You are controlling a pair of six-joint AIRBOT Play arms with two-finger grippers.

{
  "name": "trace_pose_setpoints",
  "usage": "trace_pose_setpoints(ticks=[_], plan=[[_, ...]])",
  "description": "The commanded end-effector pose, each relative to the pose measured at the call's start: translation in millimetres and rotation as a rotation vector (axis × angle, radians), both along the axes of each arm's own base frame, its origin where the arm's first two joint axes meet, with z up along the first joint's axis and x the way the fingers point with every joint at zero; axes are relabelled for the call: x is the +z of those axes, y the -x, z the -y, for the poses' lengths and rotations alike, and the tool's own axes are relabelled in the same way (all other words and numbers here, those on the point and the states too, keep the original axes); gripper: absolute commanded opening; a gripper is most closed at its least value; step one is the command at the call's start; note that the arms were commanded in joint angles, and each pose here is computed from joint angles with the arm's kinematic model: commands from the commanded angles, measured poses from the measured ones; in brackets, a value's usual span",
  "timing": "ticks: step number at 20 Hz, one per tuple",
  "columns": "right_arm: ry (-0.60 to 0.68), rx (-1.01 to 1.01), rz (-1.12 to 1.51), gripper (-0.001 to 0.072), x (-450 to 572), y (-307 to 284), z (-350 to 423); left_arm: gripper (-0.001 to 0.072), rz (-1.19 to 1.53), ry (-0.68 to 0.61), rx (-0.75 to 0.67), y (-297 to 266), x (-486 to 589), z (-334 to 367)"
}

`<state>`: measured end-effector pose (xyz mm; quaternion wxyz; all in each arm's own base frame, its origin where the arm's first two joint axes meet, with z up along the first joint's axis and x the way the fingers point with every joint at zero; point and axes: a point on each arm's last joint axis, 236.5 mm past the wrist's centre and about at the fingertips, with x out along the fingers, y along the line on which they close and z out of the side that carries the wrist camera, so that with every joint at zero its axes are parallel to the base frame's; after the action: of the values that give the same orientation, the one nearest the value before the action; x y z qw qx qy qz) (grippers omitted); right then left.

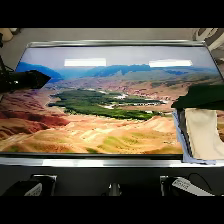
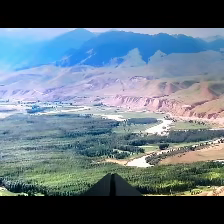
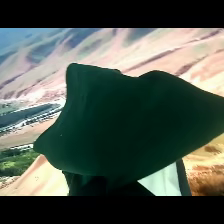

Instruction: Fold the shirts.

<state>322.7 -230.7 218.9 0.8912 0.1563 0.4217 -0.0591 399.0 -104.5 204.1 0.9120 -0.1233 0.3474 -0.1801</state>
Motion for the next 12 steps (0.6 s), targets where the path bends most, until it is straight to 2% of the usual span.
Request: trace_pose_setpoints(ticks=[1, 3, 9, 12], plan=[[0.058, -0.165, -0.184, 0.0021, -19, 56, 37, 0.0027, 0.011, -0.014, -0.011, 0, 1, 0], [0.050, -0.195, -0.349, 0.0022, -41, 90, 39, 0.0027, 0.012, -0.014, -0.012, 0, 1, 0], [-0.059, -0.222, -0.624, 0.0021, -120, 163, -6, 0.0027, 0.016, -0.015, -0.011, -1, 1, 0], [-0.147, -0.211, -0.675, 0.0022, -163, 183, -43, 0.0027, 0.027, -0.025, -0.018, -2, 2, 0]])
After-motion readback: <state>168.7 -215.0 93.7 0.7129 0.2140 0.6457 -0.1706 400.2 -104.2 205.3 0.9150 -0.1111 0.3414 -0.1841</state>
